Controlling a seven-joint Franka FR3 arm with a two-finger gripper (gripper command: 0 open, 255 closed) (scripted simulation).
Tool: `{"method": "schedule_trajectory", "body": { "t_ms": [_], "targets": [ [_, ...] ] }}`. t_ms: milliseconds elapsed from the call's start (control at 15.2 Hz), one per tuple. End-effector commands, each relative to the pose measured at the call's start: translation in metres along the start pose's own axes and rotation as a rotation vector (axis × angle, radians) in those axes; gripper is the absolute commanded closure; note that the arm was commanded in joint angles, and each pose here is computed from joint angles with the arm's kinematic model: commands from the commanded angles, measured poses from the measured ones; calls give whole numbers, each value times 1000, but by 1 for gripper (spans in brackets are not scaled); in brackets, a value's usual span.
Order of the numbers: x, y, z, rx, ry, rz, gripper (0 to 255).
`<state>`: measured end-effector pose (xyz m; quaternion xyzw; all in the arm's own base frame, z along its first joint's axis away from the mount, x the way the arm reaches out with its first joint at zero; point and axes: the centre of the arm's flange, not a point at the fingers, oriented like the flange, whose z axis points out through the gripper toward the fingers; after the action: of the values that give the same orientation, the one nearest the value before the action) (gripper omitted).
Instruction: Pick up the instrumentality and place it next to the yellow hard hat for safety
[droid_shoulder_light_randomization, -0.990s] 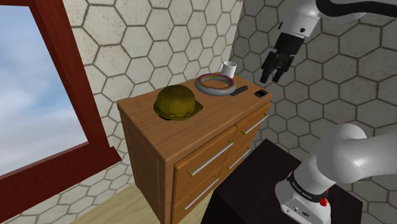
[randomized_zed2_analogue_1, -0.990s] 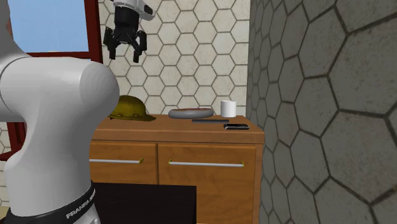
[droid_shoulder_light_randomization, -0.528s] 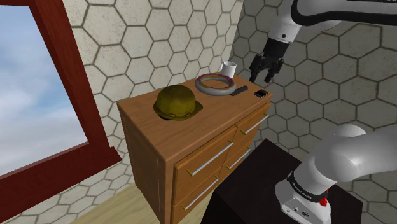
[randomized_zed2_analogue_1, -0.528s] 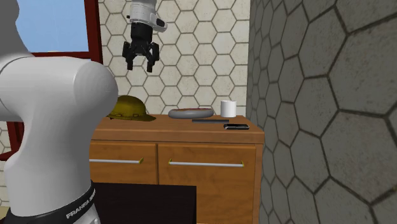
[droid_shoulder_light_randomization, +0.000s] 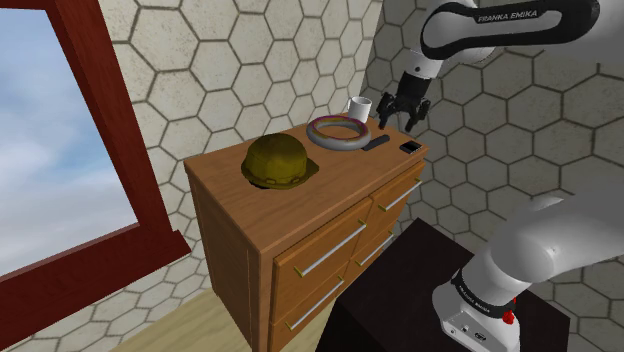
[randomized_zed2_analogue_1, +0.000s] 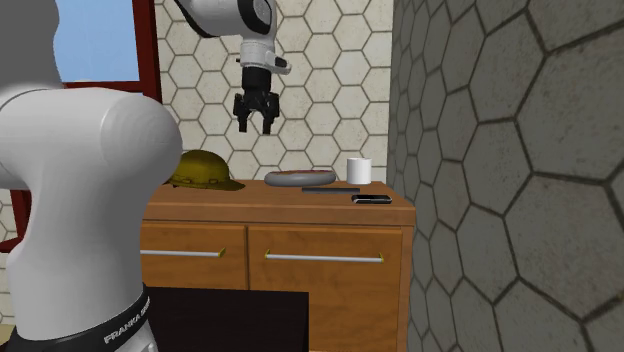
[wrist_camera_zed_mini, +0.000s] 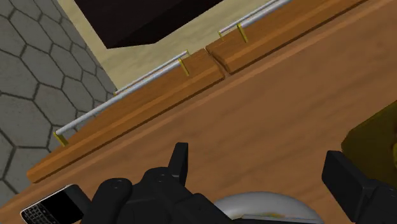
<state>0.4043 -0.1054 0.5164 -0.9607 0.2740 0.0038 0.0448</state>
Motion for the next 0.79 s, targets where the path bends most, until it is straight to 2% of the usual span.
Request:
{"method": "schedule_trajectory", "body": {
  "t_ms": [0, 726],
  "targets": [
    [23, 11, 9, -10, 6, 67, 0],
    [123, 90, 62, -62, 32, 423, 0]
  ]
}}
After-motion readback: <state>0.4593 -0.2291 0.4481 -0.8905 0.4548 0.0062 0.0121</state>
